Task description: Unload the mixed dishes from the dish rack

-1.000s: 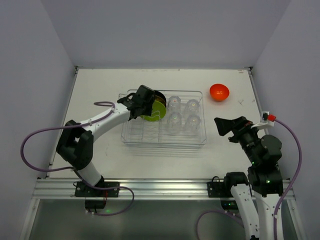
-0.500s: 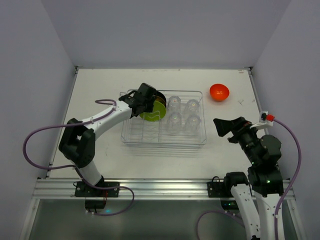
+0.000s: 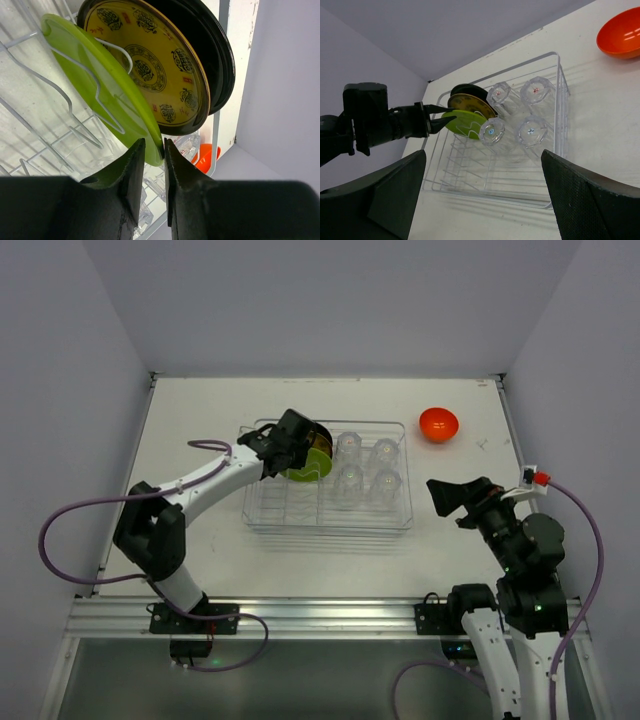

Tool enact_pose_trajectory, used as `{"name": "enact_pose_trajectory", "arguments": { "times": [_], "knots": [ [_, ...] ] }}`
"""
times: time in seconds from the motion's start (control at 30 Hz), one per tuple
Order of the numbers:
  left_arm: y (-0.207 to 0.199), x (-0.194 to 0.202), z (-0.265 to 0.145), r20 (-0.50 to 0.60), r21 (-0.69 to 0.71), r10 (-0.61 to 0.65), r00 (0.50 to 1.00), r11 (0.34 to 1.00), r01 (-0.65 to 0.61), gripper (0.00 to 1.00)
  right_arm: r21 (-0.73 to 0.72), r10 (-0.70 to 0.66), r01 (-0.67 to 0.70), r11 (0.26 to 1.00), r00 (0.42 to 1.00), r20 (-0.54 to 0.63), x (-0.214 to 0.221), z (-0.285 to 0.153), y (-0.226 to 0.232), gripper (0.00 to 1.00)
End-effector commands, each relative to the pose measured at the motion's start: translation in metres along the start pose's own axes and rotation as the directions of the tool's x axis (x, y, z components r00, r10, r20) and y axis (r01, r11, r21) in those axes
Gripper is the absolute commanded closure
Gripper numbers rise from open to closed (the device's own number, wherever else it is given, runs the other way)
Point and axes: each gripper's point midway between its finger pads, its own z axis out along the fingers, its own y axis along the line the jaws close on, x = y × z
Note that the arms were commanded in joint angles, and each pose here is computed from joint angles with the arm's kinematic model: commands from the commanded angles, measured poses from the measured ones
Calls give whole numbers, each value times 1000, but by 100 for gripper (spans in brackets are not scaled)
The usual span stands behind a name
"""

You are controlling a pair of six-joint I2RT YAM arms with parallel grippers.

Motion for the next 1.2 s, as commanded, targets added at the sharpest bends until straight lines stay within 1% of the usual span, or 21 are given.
{"name": "enact_pose_trajectory", "arguments": {
  "times": [0.0, 0.17, 0.3, 0.47, 0.6, 0.87, 0.97, 1.0, 1.07, 1.1, 1.17],
  "knots": [
    [9, -13, -5, 53, -28, -106, 993, 994, 108, 76, -49, -27, 27, 998, 1000, 5, -6, -9, 15, 1],
    [14, -12, -6, 53, -32, -105, 993, 994, 107, 76, -58, -26, 27, 998, 1000, 2, -5, -10, 16, 1],
    [19, -12, -5, 58, -39, -102, 993, 994, 104, 73, -59, -28, 28, 998, 1000, 1, -3, -10, 15, 1],
    [24, -9, -3, 60, -49, -100, 993, 993, 103, 74, -58, -27, 27, 998, 1000, -4, 0, -10, 13, 1],
    [27, -10, 0, 68, -54, -107, 992, 992, 110, 71, -61, -33, 33, 998, 999, 1, -3, -11, 15, 1],
    [28, -12, 3, 84, -51, -108, 991, 992, 112, 72, -61, -34, 34, 998, 999, -2, -2, -11, 15, 1],
    [29, -12, 3, 85, -53, -111, 990, 992, 115, 82, -60, -33, 33, 998, 999, -5, -1, -10, 14, 1],
    [30, -12, 3, 83, -54, -111, 990, 992, 115, 89, -60, -33, 33, 998, 999, -5, -1, -10, 14, 1],
    [29, -11, 2, 78, -53, -113, 991, 992, 117, 98, -61, -35, 35, 998, 999, -4, -2, -10, 14, 1],
    [30, -12, 1, 79, -54, -123, 989, 990, 127, 100, -60, -36, 36, 998, 999, -5, -1, -10, 14, 1],
    [29, -13, -4, 82, -35, -142, 987, 989, 145, 100, -59, -37, 36, 998, 999, -2, -2, -10, 14, 1]
  ]
}}
